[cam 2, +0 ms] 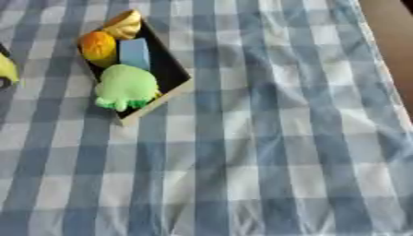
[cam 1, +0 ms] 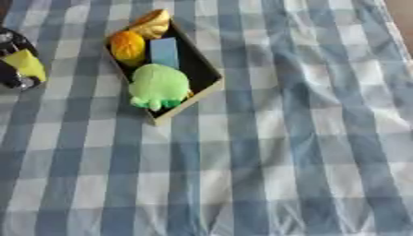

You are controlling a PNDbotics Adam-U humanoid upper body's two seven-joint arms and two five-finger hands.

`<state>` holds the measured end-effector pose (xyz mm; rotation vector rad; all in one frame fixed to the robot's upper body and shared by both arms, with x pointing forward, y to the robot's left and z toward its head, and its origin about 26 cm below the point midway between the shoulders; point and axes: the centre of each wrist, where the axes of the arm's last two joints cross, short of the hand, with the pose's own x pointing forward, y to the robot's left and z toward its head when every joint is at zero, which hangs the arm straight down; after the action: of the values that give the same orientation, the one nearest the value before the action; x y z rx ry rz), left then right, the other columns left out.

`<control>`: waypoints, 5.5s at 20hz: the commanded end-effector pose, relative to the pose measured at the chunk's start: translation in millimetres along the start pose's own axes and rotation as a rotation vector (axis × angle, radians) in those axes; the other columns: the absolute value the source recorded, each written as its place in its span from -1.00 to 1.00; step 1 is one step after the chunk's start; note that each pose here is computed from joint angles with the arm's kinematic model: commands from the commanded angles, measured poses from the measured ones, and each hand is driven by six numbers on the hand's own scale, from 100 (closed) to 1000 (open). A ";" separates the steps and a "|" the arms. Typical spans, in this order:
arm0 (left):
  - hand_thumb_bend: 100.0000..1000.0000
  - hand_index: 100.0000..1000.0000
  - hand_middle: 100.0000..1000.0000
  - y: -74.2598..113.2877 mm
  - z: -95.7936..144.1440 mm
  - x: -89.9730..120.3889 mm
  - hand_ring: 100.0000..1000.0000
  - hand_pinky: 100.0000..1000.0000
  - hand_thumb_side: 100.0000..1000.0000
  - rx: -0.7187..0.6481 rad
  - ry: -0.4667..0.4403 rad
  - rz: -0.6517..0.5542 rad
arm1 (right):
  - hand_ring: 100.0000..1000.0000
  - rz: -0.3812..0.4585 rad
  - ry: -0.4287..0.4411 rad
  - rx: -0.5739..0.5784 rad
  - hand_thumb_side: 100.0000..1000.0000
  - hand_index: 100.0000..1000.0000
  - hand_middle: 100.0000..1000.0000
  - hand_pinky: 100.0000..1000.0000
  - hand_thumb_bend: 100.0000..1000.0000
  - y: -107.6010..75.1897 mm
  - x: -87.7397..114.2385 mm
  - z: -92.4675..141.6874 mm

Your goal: Pick up objects on the table and place them in the box.

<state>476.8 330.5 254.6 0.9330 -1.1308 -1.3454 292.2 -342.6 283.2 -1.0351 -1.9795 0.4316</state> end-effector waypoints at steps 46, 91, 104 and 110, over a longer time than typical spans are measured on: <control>-0.39 0.49 0.28 37.2 -1.8 211.8 0.42 0.57 -1.00 0.069 -0.445 -0.236 | 0.68 -0.003 -0.037 0.010 0.56 0.61 0.50 0.85 -1.00 -4.0 7.0 -6.1; 0.21 0.84 0.70 89.1 42.6 204.9 0.75 0.78 -0.41 0.172 -0.514 -0.197 | 0.68 0.017 -0.022 0.001 0.55 0.61 0.50 0.85 -1.00 -5.8 -0.3 -4.1; -0.79 0.66 0.49 123.2 133.1 156.3 0.47 0.51 -0.11 1.109 -0.675 0.430 | 0.68 0.003 -0.022 -0.028 0.50 0.61 0.50 0.85 -1.00 -8.8 -1.1 -2.7; -0.48 0.73 0.55 89.1 157.1 111.4 0.51 0.48 -0.10 1.342 -0.687 0.826 | 0.68 -0.048 -0.052 -0.086 0.43 0.60 0.50 0.85 -1.00 -11.5 3.2 -0.9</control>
<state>352.2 232.6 367.8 0.6775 -2.6096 -0.1377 291.0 -347.4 281.5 -1.0196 -2.0364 0.3661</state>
